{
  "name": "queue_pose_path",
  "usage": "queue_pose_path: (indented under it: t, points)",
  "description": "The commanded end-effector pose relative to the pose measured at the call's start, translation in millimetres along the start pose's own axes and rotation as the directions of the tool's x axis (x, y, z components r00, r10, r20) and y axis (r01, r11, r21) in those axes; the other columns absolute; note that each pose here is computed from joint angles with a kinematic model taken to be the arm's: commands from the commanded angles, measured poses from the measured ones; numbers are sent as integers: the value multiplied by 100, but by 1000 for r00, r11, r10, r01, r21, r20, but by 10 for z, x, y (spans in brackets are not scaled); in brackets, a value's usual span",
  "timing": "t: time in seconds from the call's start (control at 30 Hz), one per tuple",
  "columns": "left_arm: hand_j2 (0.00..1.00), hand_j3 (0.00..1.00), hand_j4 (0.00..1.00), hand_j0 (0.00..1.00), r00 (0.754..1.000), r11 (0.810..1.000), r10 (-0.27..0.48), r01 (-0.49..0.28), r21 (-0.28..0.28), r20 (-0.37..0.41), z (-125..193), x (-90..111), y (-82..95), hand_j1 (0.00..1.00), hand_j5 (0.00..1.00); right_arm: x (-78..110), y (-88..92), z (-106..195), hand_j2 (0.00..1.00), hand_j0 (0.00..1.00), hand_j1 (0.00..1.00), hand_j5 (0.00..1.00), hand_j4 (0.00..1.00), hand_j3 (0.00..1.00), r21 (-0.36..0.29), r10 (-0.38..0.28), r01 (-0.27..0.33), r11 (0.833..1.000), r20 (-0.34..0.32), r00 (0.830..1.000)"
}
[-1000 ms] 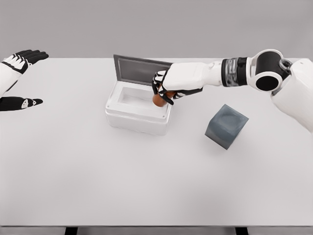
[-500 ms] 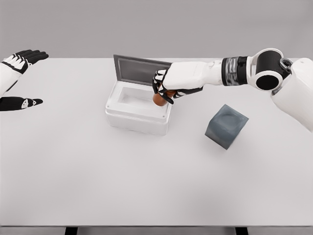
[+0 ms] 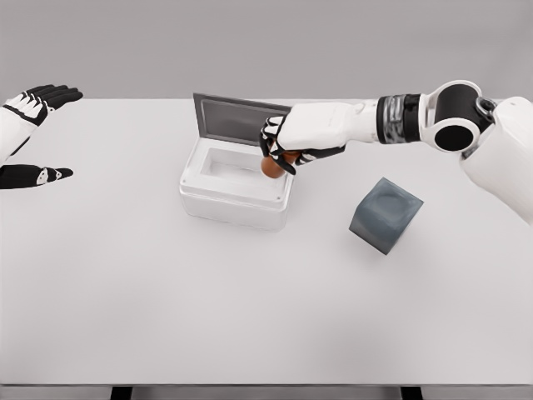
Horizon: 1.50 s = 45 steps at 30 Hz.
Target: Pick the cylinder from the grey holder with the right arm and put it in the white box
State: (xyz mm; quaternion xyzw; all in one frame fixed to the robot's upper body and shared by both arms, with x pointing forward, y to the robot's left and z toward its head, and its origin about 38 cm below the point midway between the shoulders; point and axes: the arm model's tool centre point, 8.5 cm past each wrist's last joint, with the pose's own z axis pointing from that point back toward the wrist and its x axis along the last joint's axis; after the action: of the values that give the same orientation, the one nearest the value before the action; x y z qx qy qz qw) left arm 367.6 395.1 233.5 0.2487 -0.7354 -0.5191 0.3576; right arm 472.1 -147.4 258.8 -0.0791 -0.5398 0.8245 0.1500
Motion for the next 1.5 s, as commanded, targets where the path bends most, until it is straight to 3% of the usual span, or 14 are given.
queue_pose_path:
  t: [0.0, 0.37, 0.53, 0.6, 0.7, 0.73, 0.9, 0.97, 1.17, 1.27, 1.33, 1.47]
  points:
    - [100, 100, 100, 100, 1000, 1000, 5, -5, 4, 0, 1, -1, 7, 100, 100, -7, -3, -1, 20, 20, 20, 20, 20, 20, -4, -6, 6, 1000, -2, 1000]
    - [100, 100, 100, 100, 1000, 1000, 6, -6, 5, 0, 1, -1, 8, 100, 100, 7, -21, -8, 23, 23, 23, 23, 23, 23, -6, -1, 1, 1000, 2, 1000]
    - [100, 100, 100, 100, 1000, 1000, 6, -6, 5, 0, 1, 0, 8, 100, 100, 5, -42, -4, 35, 35, 35, 35, 35, 35, -5, 7, -7, 1000, 0, 1000]
    - [100, 100, 100, 100, 1000, 1000, 6, -6, 5, 0, 1, -1, 8, 100, 100, 9, -45, -5, 44, 44, 44, 44, 44, 44, -6, 9, -9, 1000, 1, 1000]
    - [100, 100, 100, 100, 1000, 1000, 7, -7, 6, 0, 0, 1, 5, 100, 100, 13, -48, -6, 49, 49, 49, 49, 49, 49, -6, 10, -10, 1000, 2, 1000]
    - [100, 100, 100, 100, 1000, 1000, 7, -7, 6, 0, 0, 1, 5, 100, 100, 13, -47, -6, 57, 57, 57, 57, 57, 57, -5, 11, -11, 1000, 1, 1000]
    - [100, 100, 100, 100, 1000, 1000, 6, -6, 7, 0, 1, -1, 10, 100, 100, 68, -97, -23, 59, 59, 59, 59, 59, 59, -10, 34, -34, 999, 12, 999]
    - [100, 100, 100, 100, 1000, 1000, 8, -8, 8, 0, 1, -1, 11, 100, 100, 71, -119, -23, 66, 66, 66, 66, 66, 66, -17, 37, -37, 999, 12, 999]
    - [100, 100, 100, 100, 1000, 1000, 8, -8, 8, 0, 1, -1, 11, 100, 100, 66, -354, 48, 70, 70, 70, 70, 70, 70, -77, 69, -69, 995, -4, 998]
    - [100, 100, 100, 100, 1000, 1000, 8, -8, 8, 0, 1, -1, 11, 100, 100, 188, -634, 169, 86, 86, 86, 86, 86, 86, -154, 130, -128, 980, 0, 992]
    - [100, 100, 100, 100, 1000, 1000, 8, -8, 8, 0, 1, -1, 11, 100, 100, 194, -630, 172, 95, 95, 95, 95, 95, 95, -154, 131, -129, 980, 1, 991]
    - [100, 100, 100, 100, 1000, 1000, 6, -6, 10, -2, 8, -5, 21, 100, 100, 207, -734, 240, 99, 99, 99, 99, 99, 99, -188, 144, -143, 972, -8, 990]
